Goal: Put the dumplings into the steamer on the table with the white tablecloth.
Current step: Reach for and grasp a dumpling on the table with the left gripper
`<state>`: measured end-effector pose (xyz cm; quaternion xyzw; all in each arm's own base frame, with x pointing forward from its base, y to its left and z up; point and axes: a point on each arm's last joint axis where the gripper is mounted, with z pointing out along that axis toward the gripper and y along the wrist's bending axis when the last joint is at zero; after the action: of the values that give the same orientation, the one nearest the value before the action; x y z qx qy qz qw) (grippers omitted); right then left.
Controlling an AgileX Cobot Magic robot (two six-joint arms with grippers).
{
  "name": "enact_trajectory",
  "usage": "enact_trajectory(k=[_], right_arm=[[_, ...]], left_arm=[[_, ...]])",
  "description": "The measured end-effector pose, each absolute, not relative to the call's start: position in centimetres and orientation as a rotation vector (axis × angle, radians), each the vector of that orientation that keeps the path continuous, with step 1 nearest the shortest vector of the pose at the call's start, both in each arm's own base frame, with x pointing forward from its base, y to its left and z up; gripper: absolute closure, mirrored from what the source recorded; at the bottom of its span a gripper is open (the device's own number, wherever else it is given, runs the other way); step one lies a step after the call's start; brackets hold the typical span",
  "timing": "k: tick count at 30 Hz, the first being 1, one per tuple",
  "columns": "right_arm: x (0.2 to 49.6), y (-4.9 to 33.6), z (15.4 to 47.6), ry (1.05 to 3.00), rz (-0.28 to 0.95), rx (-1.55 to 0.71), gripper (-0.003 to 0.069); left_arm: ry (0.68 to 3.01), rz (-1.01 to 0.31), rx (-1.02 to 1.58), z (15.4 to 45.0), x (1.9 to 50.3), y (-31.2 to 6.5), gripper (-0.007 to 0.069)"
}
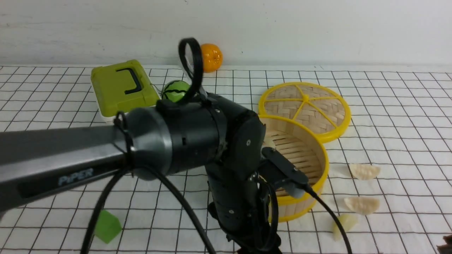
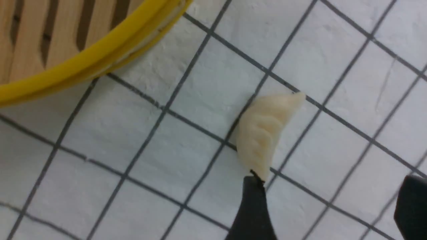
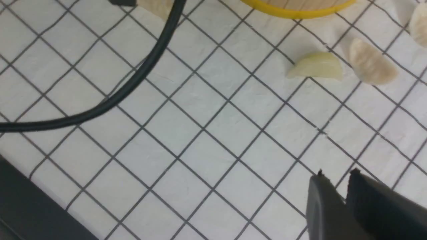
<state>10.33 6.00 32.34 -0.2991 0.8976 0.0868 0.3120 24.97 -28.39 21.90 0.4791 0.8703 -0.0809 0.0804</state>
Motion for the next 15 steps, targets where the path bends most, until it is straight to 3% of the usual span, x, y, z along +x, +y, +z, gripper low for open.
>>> enact_trajectory(k=[6, 10, 14, 15], right_arm=[[8.8, 4.9, 33.2, 2.3, 0.204, -0.747, 0.0537], [8.1, 4.5, 33.5, 2.277, 0.203, -0.742, 0.0534], [7.6, 4.3, 33.7, 2.258, 0.206, -0.736, 0.0532], [7.5, 4.2, 33.7, 2.256, 0.206, -0.736, 0.0531]], left_arm=[[2.64, -0.21, 1.49, 17.6, 25.8, -29.3, 0.0104], [2.668, -0.188, 1.498, 16.4, 26.0, -29.4, 0.0144], [2.678, -0.151, 1.449, 16.4, 26.3, -29.3, 0.0312], [2.687, -0.127, 1.431, 16.4, 26.4, -29.2, 0.041]])
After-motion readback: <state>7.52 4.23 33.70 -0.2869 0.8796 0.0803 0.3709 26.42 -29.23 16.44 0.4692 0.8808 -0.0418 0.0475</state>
